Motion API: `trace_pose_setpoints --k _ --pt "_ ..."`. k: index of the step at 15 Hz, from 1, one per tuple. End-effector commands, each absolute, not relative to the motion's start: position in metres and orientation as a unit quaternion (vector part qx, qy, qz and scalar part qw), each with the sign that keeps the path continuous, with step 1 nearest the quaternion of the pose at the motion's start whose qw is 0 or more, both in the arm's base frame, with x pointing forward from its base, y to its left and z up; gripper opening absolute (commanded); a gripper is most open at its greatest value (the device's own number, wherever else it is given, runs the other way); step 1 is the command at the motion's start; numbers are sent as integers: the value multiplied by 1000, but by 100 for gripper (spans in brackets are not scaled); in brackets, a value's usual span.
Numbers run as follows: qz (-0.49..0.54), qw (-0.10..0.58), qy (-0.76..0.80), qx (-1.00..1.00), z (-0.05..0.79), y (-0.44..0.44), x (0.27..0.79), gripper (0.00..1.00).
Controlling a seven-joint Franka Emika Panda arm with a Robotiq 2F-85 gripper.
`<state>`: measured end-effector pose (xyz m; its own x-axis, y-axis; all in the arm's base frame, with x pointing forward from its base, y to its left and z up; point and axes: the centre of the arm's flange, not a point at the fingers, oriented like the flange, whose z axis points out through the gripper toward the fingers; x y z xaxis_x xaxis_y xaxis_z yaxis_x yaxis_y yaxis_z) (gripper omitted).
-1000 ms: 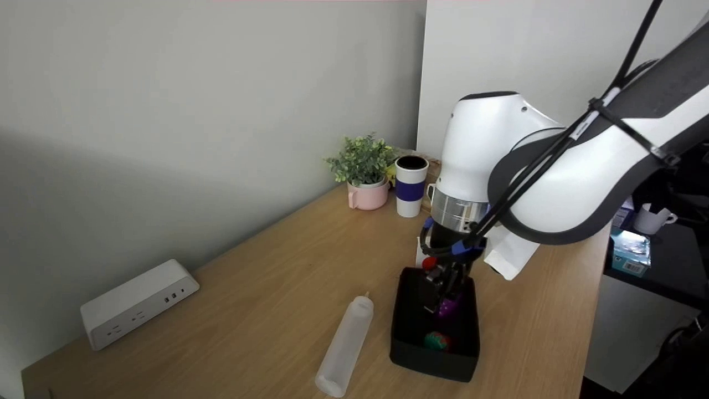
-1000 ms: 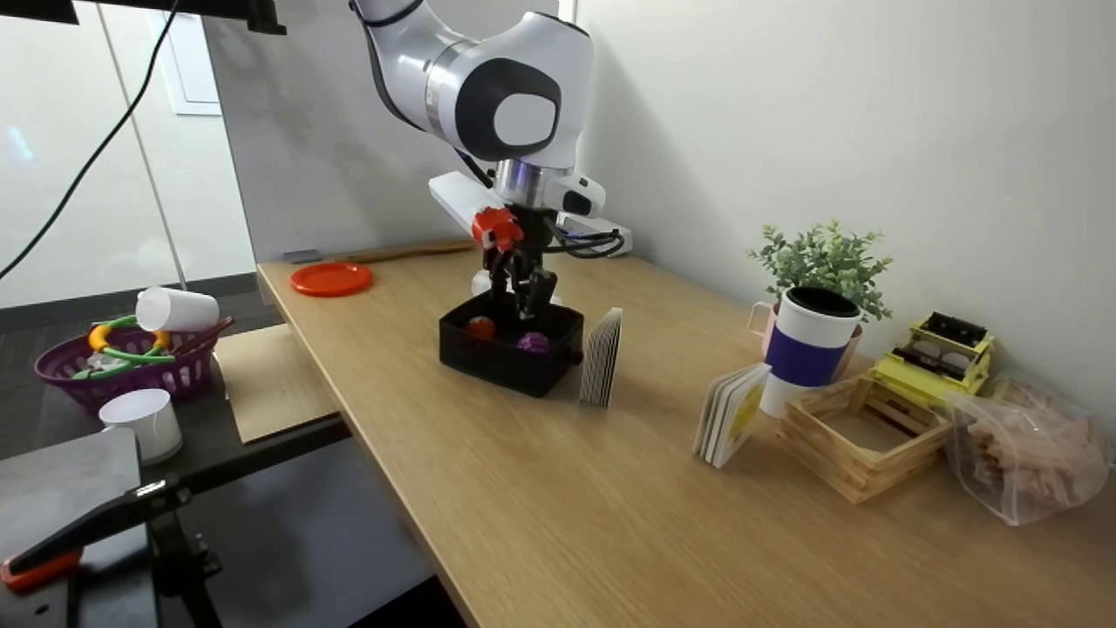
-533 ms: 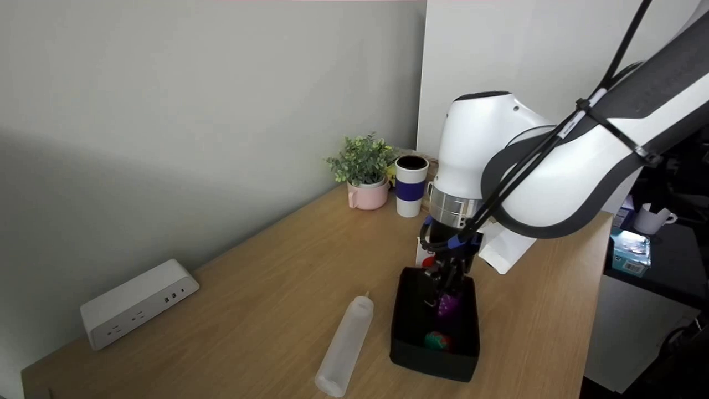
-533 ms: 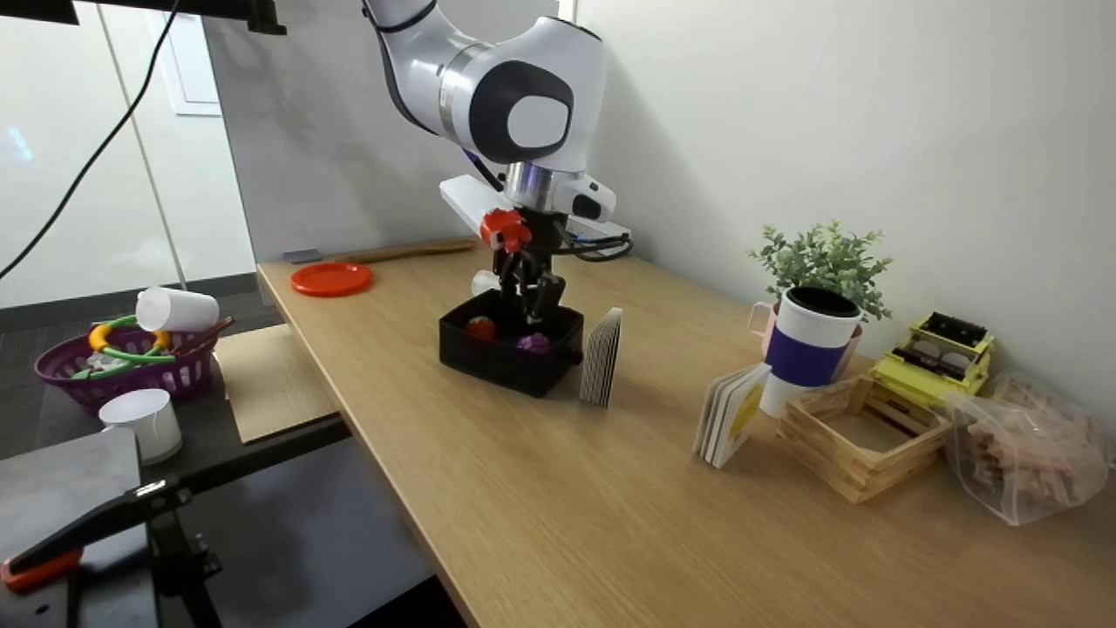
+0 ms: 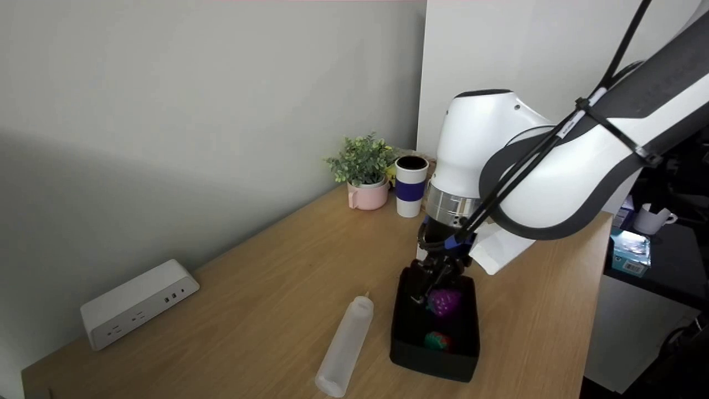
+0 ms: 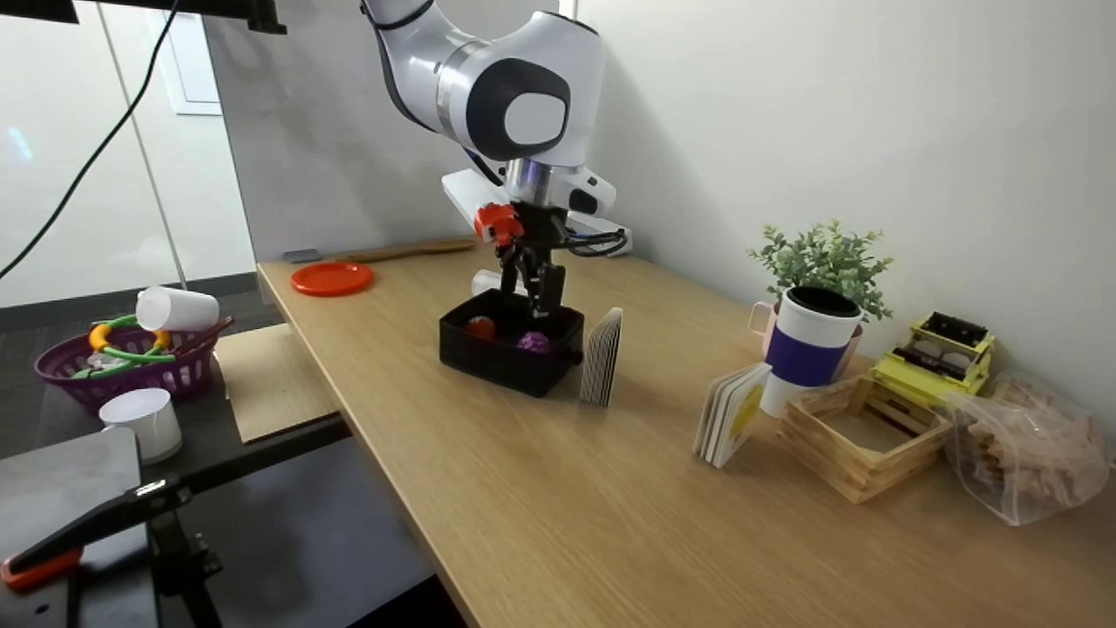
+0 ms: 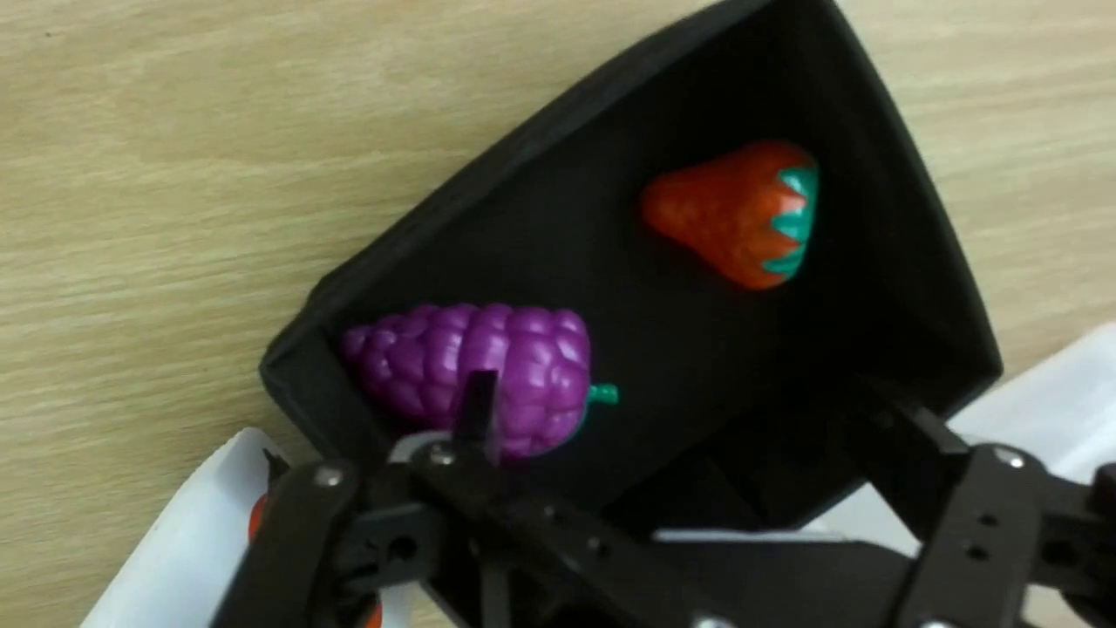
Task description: Take the fruits out of the box and place them on the table
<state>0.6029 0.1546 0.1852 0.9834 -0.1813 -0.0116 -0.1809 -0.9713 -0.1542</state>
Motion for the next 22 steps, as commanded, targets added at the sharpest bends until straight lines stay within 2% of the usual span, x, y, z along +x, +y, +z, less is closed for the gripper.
trace_pose_setpoints --k 1,16,22 --pt "-47 81 182 -979 181 157 614 100" --pt "-252 113 515 -812 202 143 608 100" --pt "-250 122 529 -802 210 146 609 100"
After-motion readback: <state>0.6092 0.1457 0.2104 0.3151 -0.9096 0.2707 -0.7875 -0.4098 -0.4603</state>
